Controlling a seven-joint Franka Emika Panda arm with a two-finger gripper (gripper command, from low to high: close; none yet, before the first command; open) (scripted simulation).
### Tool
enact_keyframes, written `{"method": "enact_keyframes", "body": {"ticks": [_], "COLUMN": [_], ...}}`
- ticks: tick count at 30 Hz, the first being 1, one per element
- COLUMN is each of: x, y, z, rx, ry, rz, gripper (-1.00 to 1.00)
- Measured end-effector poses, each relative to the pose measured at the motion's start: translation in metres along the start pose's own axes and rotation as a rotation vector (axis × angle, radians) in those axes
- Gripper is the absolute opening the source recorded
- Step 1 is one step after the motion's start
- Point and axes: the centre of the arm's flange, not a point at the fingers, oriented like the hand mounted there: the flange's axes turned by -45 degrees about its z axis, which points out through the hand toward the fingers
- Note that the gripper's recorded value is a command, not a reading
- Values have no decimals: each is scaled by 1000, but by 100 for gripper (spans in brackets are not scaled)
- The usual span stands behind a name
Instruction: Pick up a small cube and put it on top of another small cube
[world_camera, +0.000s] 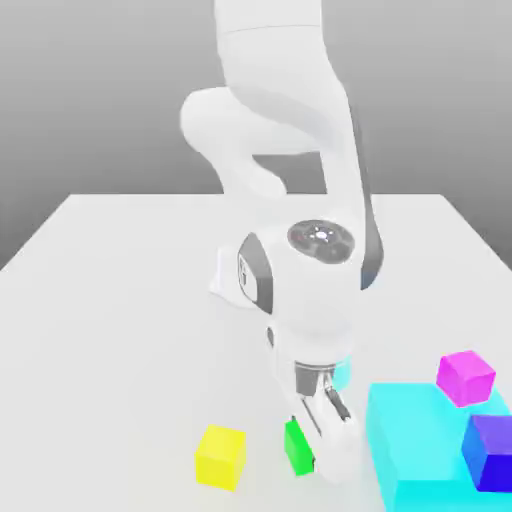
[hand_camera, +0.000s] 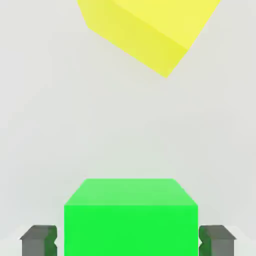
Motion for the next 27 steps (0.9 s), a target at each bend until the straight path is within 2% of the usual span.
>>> {"method": "enact_keyframes", "body": {"ticks": [3,10,23,26,27], "x": [0,-7,-143,-153,-154], "y": [0,-11,-132,-138,-138], "z": [0,-65,-187,-156,-142], "rx": [0,0,-1,0,0], "ry": [0,2,3,3,3], "rz": [0,-5,-69,-72,-72], "gripper": [-100,-100,-100,-100,100]}}
